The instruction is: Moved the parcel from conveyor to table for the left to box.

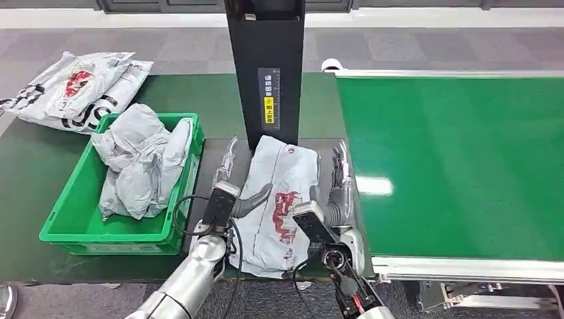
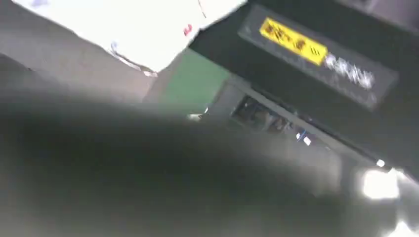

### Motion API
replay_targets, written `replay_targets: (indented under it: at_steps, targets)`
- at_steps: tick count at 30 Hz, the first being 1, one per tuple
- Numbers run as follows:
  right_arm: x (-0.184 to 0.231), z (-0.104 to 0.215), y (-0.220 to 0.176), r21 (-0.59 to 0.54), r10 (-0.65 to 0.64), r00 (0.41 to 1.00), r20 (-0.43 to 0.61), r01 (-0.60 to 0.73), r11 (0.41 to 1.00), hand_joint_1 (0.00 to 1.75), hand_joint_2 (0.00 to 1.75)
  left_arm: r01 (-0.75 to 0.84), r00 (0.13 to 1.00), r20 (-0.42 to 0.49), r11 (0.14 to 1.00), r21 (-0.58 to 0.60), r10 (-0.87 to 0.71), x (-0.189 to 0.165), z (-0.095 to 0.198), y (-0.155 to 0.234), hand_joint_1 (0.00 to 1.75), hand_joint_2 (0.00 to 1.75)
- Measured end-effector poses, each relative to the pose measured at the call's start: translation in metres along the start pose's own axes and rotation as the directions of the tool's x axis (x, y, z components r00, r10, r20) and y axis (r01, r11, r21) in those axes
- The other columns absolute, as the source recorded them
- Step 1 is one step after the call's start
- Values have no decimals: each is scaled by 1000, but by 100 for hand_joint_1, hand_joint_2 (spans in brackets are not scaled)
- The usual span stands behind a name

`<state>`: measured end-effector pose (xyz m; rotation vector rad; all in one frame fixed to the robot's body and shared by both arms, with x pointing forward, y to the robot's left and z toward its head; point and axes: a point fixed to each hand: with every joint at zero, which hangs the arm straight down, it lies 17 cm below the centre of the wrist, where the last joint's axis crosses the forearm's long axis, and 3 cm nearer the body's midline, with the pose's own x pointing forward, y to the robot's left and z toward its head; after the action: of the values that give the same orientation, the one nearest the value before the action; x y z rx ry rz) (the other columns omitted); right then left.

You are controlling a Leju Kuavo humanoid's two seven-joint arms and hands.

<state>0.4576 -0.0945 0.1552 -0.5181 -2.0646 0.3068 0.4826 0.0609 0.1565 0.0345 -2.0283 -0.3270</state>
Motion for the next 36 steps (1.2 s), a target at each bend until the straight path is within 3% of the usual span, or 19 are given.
replay_targets:
  at_steps: [13, 17, 20, 21, 22, 25, 27, 36]
  targets:
    - [-18, -8, -31, -109, -53, 996, -65, 46, 993, 0, 0, 84, 996, -6, 984, -157, -86, -14, 11, -35, 0, 175]
    - [-21, -12, -44, -151, -79, 994, -73, 67, 986, 0, 0, 138, 986, -36, 929, -345, -160, -34, 27, -68, 0, 175]
    - [-21, -16, -52, -173, -87, 994, -67, 74, 982, 0, 0, 223, 926, -126, 786, -577, -355, -79, 64, -100, 2, 175]
    - [-22, -17, -55, -178, -87, 994, -66, 74, 981, 0, 0, 244, 903, -132, 739, -628, -410, -89, 75, -104, 161, 175]
    - [-23, -17, -57, -183, -87, 994, -65, 74, 980, 0, 0, 264, 874, -130, 682, -683, -468, -100, 87, -109, 175, 175]
    - [-25, -19, -65, -194, -83, 995, -61, 70, 978, 0, 0, 312, 760, -84, 475, -823, -644, -127, 111, -111, 175, 175]
    - [-24, -20, -66, -196, -83, 995, -57, 70, 978, 0, 0, 320, 707, -59, 393, -862, -705, -136, 118, -109, 175, 175]
    - [-21, -20, -60, -161, -87, 995, -42, 79, 984, 0, 0, 329, 677, -46, 358, -874, -735, -139, 113, -102, 175, 175]
